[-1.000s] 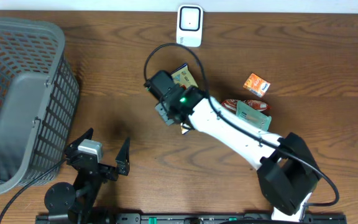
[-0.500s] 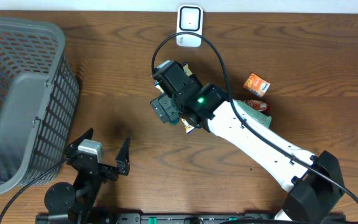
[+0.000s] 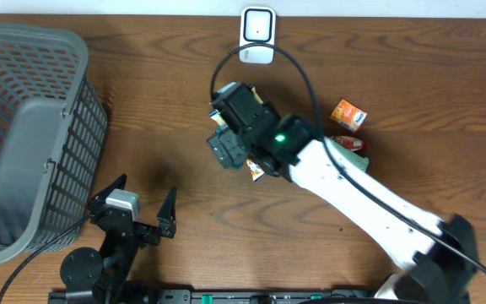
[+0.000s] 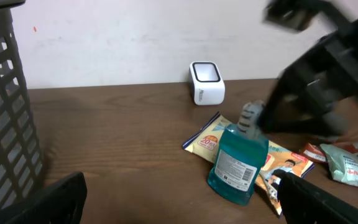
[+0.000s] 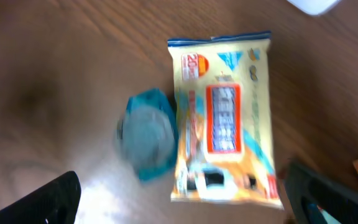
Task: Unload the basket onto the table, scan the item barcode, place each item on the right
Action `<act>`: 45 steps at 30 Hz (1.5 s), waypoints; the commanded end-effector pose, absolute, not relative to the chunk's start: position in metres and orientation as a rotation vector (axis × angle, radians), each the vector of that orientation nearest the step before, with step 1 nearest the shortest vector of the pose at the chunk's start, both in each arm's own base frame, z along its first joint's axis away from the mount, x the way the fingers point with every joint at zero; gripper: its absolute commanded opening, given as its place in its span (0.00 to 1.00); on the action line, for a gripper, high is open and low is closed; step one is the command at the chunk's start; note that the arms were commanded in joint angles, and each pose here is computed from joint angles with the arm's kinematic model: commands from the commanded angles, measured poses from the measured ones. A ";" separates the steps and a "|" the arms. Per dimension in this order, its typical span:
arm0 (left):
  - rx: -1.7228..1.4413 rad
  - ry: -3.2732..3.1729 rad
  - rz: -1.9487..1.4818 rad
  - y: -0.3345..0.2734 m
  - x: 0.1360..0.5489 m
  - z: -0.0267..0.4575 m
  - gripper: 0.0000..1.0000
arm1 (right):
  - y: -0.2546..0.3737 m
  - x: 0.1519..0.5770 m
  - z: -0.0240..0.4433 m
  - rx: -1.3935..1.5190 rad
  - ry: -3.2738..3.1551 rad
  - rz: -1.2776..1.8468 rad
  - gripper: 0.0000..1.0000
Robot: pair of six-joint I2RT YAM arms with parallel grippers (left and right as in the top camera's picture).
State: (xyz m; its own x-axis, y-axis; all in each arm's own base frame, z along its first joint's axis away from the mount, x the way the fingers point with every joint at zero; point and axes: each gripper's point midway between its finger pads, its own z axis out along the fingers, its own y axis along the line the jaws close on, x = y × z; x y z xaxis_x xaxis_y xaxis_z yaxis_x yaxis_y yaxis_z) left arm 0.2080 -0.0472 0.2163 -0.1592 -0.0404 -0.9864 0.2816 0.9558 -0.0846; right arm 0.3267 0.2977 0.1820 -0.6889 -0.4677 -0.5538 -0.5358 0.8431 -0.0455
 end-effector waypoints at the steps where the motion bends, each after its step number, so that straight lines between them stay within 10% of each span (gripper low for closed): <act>1: 0.195 1.703 -0.272 -0.047 0.208 0.219 0.98 | 0.279 0.305 0.242 -0.652 2.379 0.237 0.99; 45: 0.195 1.703 -0.272 -0.047 0.208 0.219 0.98 | 0.331 0.360 0.133 -0.620 2.021 0.248 0.99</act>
